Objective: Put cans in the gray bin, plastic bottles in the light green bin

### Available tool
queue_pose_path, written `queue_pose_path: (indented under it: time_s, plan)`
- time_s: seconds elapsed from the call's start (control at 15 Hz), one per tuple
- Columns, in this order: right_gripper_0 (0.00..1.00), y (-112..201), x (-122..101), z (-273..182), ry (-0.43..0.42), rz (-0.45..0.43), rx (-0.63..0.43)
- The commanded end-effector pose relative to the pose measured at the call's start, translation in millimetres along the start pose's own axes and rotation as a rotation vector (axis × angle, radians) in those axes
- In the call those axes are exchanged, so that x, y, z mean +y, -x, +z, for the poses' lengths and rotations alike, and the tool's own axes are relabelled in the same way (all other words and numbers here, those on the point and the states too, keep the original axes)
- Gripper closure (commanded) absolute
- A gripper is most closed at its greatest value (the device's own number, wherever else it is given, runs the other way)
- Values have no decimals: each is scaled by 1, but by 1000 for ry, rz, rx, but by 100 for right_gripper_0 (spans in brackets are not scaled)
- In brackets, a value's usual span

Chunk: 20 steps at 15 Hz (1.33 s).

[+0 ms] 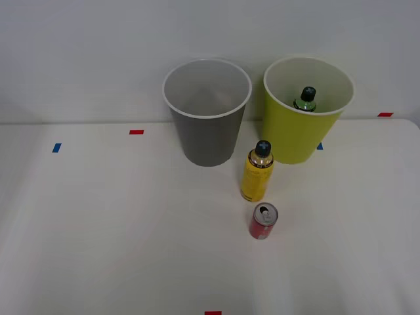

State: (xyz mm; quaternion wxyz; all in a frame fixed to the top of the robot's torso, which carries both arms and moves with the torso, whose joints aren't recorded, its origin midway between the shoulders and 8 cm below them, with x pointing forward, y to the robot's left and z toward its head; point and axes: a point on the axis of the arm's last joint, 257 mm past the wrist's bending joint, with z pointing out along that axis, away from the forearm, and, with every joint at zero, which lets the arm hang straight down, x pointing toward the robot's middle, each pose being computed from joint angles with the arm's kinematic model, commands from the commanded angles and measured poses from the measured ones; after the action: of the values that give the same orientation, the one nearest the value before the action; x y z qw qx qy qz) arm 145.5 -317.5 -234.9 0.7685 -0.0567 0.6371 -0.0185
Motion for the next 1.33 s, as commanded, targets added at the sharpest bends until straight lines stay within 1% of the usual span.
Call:
queue_pose_path:
  time_s: [0.07,0.13,0.33,0.67,0.8,1.0,1.33]
  plan:
    - [0,-1,6,0,15,-1,0]
    - [0,0,5,1,4,12,-6]
    - [0,0,12,0,21,14,-5]
    - [0,-1,32,-1,12,118,-11]
    - [0,-2,45,0,36,153,-11]
    - [0,-1,61,13,87,184,-39]
    - [0,-14,77,25,114,224,-7]
